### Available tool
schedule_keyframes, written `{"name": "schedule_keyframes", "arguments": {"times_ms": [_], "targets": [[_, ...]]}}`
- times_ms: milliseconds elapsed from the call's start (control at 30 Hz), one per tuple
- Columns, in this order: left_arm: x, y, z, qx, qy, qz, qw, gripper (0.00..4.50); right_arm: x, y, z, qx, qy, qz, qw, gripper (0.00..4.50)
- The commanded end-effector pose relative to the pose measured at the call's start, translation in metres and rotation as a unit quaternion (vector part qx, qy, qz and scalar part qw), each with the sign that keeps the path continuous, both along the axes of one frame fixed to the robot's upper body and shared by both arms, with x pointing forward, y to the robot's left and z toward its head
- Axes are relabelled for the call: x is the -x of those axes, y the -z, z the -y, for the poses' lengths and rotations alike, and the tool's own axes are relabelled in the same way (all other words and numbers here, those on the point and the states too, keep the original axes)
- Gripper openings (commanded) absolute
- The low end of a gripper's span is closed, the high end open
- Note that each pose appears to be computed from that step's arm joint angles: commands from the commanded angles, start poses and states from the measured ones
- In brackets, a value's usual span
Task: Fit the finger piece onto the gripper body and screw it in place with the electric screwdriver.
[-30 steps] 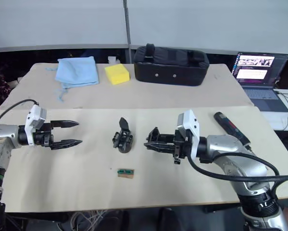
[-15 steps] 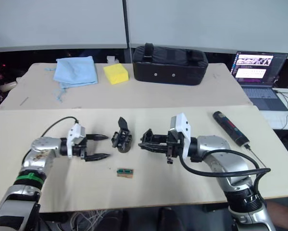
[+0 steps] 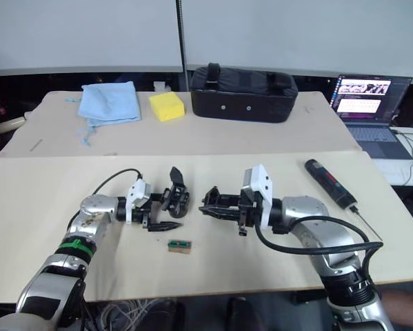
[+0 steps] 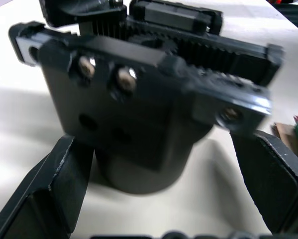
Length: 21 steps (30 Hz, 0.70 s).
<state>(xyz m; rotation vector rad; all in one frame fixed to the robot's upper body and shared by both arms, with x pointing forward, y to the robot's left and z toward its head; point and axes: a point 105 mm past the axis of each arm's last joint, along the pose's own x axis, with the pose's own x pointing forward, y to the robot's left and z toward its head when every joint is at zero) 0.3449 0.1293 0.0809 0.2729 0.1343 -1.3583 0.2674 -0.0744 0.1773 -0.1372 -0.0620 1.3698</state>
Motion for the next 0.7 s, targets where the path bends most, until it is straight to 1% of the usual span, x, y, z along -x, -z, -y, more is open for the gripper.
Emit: {"name": "schedule_keyframes", "arguments": {"times_ms": [33, 167, 300, 367, 400, 467, 500, 600, 700], "targets": [[-0.008, -0.005, 0.0, -0.002, -0.013, 0.016, 1.0, 4.5, 0.006, -0.01, 0.001, -0.003, -0.003, 0.028, 1.0, 0.43], [-0.011, -0.005, 0.0, 0.0, -0.017, 0.017, 1.0, 4.5, 0.007, -0.009, 0.002, -0.001, -0.002, 0.028, 1.0, 0.43], [-0.01, -0.002, -0.001, -0.011, -0.012, 0.017, 1.0, 4.5, 0.007, -0.009, 0.002, 0.001, -0.002, 0.027, 1.0, 0.43], [-0.01, -0.002, -0.003, -0.013, -0.014, 0.019, 1.0, 3.98, 0.007, -0.009, 0.001, 0.002, -0.002, 0.029, 1.0, 0.43], [-0.01, -0.001, -0.004, -0.014, -0.015, 0.019, 1.0, 3.6, 0.006, -0.009, 0.001, 0.002, -0.002, 0.031, 1.0, 0.43], [-0.01, -0.002, -0.003, -0.007, -0.018, 0.023, 1.0, 2.64, 0.004, -0.011, -0.002, -0.001, -0.001, 0.039, 0.999, 0.43], [-0.01, -0.003, -0.001, -0.001, -0.017, 0.025, 1.0, 2.3, 0.002, -0.012, -0.004, -0.003, 0.0, 0.045, 0.999, 0.43], [-0.009, -0.005, 0.005, 0.015, -0.017, 0.029, 0.999, 2.33, -0.004, -0.017, -0.012, -0.008, 0.005, 0.055, 0.998, 0.43], [-0.01, -0.007, 0.011, 0.02, -0.016, 0.032, 0.999, 2.33, -0.011, -0.022, -0.025, -0.013, 0.006, 0.065, 0.998, 0.43]]}}
